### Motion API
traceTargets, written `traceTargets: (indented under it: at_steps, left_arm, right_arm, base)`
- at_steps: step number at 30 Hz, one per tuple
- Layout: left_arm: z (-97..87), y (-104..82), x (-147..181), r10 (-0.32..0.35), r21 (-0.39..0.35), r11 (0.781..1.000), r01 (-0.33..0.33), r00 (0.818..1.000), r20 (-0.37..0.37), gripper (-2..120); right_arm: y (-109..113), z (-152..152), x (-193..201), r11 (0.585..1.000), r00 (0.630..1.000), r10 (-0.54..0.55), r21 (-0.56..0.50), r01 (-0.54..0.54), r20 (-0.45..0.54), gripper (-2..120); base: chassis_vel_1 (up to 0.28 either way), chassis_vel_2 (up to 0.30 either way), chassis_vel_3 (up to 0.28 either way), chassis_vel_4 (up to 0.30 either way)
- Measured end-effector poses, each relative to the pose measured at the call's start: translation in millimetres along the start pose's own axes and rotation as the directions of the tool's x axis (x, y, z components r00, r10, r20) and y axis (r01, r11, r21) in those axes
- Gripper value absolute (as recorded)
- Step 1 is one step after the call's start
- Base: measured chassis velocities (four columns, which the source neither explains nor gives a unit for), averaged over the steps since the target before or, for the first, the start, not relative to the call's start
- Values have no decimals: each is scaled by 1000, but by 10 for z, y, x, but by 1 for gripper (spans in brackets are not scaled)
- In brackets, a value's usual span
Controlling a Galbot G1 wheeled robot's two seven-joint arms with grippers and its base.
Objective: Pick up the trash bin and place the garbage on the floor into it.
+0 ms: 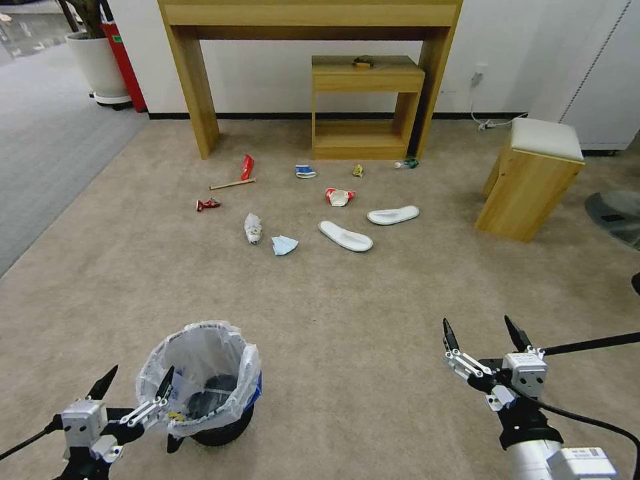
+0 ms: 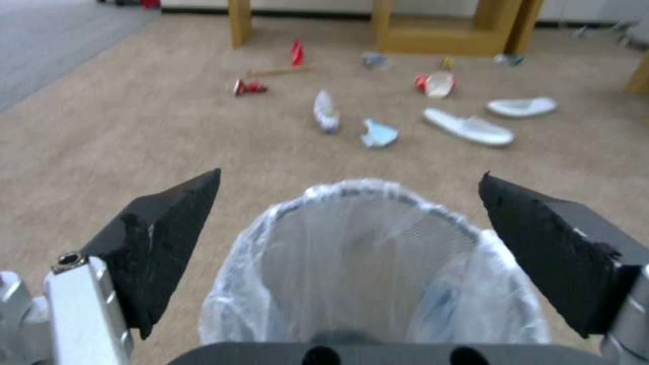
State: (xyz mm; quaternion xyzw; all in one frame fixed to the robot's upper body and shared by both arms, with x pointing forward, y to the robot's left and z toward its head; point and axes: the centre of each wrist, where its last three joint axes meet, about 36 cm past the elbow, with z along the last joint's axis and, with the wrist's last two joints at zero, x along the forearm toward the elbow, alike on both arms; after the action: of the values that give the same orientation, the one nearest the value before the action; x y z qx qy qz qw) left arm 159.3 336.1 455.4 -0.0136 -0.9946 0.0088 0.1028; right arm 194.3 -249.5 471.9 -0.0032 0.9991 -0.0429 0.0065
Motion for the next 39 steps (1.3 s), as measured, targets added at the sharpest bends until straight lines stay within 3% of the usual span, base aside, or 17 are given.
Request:
traceTargets:
  at_steps: [4,6,7,9,10,11,14,20,23,27,34,39]
  left_arm:
    - [-38,29,-46,-15,-5,1000,15,1000,-26,100]
    - [-250,191,-238,-58,-44,998,53,991,-124,100]
    - [-250,191,-238,-58,-44,998,53,991,-124,100]
    - [-335,240,-330,-63,-35,998,58,981,-184,100]
    - [-392,262,-417,-67,-19,998,64,967,-245,100]
    - [-392,262,-417,-67,-19,998,64,967,-245,100]
    - [-448,243,-622,-41,-10,999,40,939,-340,100]
    - [-448,186,-914,-22,-8,1000,20,921,-390,100]
    - [-420,139,-1125,-42,-16,999,39,914,-405,100]
    - [-378,148,-1158,-67,-35,998,58,907,-416,100]
    - [-249,382,-1163,-155,-92,988,126,877,-454,100]
    - [-174,432,-1191,-148,-88,989,120,868,-475,100]
  right_arm:
    - [-19,0,-1,1000,1000,1,4,-1,1,100]
    - [-76,21,-16,1000,1000,11,11,-11,1,100]
    - [-76,21,-16,1000,1000,11,11,-11,1,100]
    - [-105,46,-32,1000,1000,19,14,-19,-3,100]
    - [-132,70,-41,1000,1000,26,16,-26,-8,100]
    - [-132,70,-41,1000,1000,26,16,-26,-8,100]
    - [-164,105,-40,999,999,33,17,-33,-22,100]
    - [-189,149,-29,999,998,43,19,-42,-42,100]
    - [-202,215,-23,999,997,50,18,-48,-62,100]
    - [-190,240,-50,999,996,42,6,-42,-75,100]
    - [-178,302,-90,999,995,36,-11,-37,-94,100]
    - [-173,337,-103,999,994,34,-24,-36,-102,100]
  base:
    - [0,0,0,0]
    - [0,0,0,0]
    - [0,0,0,0]
    - [0,0,0,0]
    - [0,0,0,0]
    - [0,0,0,0]
    - [0,0,0,0]
    - [0,0,0,0]
    - [0,0,0,0]
    - [0,0,0,0]
    - [0,0,0,0]
    - [0,0,0,0]
